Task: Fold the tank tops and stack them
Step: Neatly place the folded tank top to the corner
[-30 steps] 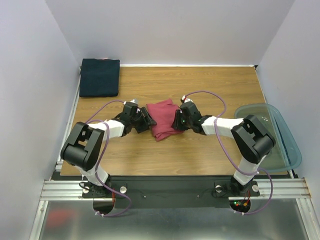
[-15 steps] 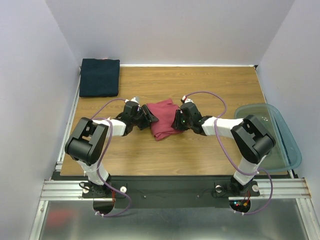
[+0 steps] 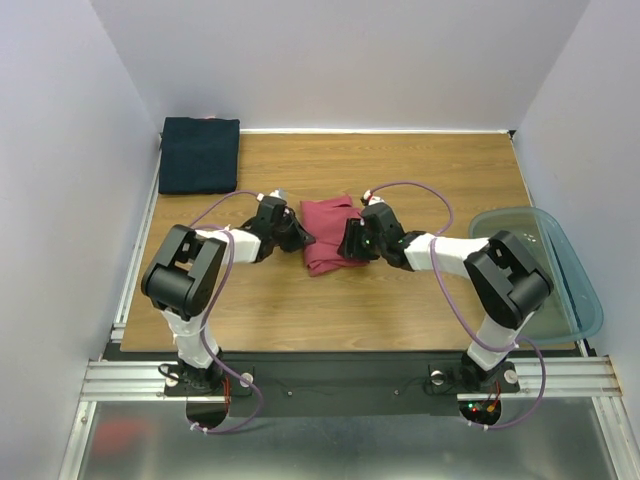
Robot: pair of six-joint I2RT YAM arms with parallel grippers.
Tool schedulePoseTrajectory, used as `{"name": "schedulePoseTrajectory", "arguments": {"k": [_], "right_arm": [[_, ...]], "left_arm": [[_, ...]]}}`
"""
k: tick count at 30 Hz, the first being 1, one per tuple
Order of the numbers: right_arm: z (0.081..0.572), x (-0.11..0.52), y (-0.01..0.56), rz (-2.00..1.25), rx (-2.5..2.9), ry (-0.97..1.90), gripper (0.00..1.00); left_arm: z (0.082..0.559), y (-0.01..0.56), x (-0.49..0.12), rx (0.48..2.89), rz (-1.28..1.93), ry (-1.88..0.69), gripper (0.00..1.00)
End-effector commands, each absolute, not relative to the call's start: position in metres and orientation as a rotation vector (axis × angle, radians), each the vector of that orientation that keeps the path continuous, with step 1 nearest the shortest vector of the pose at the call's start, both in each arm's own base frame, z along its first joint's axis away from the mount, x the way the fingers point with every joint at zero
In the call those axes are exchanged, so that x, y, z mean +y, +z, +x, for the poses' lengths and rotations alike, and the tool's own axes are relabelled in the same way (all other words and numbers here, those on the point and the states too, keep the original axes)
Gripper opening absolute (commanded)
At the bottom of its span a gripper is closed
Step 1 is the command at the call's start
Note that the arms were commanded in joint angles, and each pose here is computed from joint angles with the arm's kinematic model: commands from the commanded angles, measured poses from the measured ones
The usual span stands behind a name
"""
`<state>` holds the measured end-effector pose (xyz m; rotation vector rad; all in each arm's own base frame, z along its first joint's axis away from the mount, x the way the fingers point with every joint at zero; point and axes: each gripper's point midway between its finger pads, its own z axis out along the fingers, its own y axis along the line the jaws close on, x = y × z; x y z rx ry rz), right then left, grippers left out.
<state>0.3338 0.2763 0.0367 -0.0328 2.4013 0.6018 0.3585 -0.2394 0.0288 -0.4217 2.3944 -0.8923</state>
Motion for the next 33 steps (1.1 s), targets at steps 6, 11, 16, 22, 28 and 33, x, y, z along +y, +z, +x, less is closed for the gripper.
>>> {"name": "schedulePoseTrajectory", "arguments": {"k": [6, 11, 16, 22, 28, 33], "right_arm": [[0.328, 0.279, 0.091, -0.057, 2.371, 0.680, 0.81], [0.320, 0.271, 0.110, -0.062, 2.348, 0.675, 0.83], [0.314, 0.261, 0.123, -0.068, 2.325, 0.650, 0.86], [0.311, 0.259, 0.128, -0.081, 2.318, 0.654, 0.87], [0.310, 0.257, 0.126, -0.088, 2.320, 0.645, 0.87], [0.313, 0.258, 0.123, -0.092, 2.326, 0.631, 0.87]], "left_arm": [[0.402, 0.024, -0.177, 2.486, -0.304, -0.229, 0.00], [0.457, 0.057, -0.140, 2.408, -0.306, 0.008, 0.00], [0.509, 0.087, -0.091, 2.330, -0.347, 0.263, 0.00], [0.562, 0.132, -0.056, 2.219, -0.339, 0.429, 0.00], [0.601, 0.180, -0.034, 2.112, -0.315, 0.470, 0.00], [0.612, 0.208, -0.010, 2.055, -0.321, 0.476, 0.00]]}}
